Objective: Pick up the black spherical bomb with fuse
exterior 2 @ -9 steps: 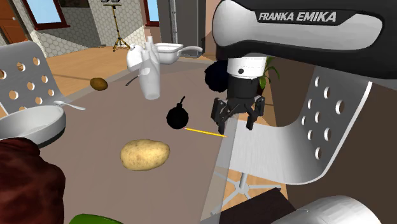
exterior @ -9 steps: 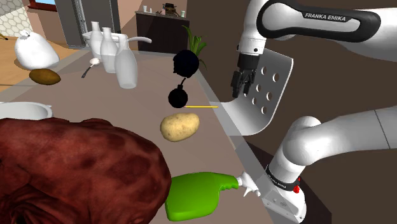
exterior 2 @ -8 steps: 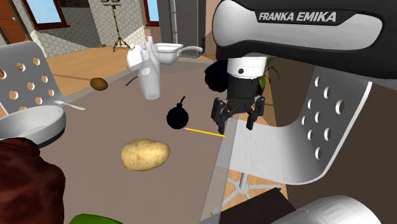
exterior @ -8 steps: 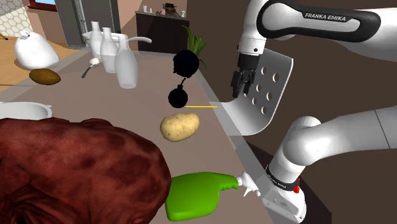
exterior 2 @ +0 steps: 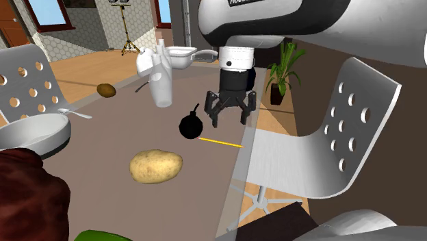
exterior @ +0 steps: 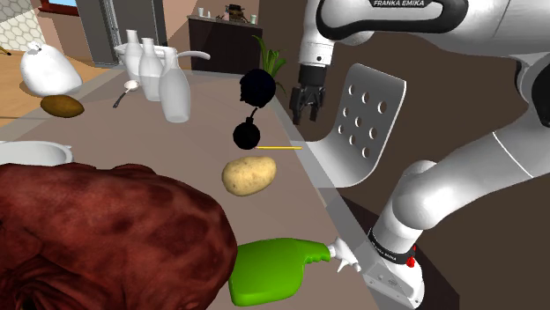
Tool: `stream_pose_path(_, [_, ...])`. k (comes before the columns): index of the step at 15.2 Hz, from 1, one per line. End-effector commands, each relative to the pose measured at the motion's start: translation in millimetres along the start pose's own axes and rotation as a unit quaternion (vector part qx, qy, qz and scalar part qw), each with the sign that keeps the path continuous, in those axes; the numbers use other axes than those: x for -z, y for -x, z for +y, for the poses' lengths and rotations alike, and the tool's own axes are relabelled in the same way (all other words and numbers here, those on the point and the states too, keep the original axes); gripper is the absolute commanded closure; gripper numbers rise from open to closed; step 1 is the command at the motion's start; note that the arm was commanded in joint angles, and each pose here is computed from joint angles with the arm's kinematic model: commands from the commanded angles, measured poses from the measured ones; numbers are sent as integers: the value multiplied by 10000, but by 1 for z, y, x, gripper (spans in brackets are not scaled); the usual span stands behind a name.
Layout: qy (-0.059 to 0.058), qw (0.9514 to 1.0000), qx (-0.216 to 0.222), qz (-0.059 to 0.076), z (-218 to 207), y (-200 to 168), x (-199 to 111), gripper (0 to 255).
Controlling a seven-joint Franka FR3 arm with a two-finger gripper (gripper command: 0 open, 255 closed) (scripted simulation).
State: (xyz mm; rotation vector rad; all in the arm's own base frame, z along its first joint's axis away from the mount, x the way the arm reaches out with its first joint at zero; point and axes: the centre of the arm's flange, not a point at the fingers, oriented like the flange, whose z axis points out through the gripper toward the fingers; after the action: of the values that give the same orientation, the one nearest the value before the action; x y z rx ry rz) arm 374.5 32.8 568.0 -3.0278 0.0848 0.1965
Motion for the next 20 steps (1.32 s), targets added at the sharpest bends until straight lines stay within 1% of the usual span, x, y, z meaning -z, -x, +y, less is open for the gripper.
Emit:
stream_pose_path(1, [-39,10000,20,-40,-9,-28,3,0])
stream_pose_path(13, [-256,9992,138,-286,-68,-178,23,0])
stream_pose_path(20, [-256,9992,138,-286,-64,-183,-13,0])
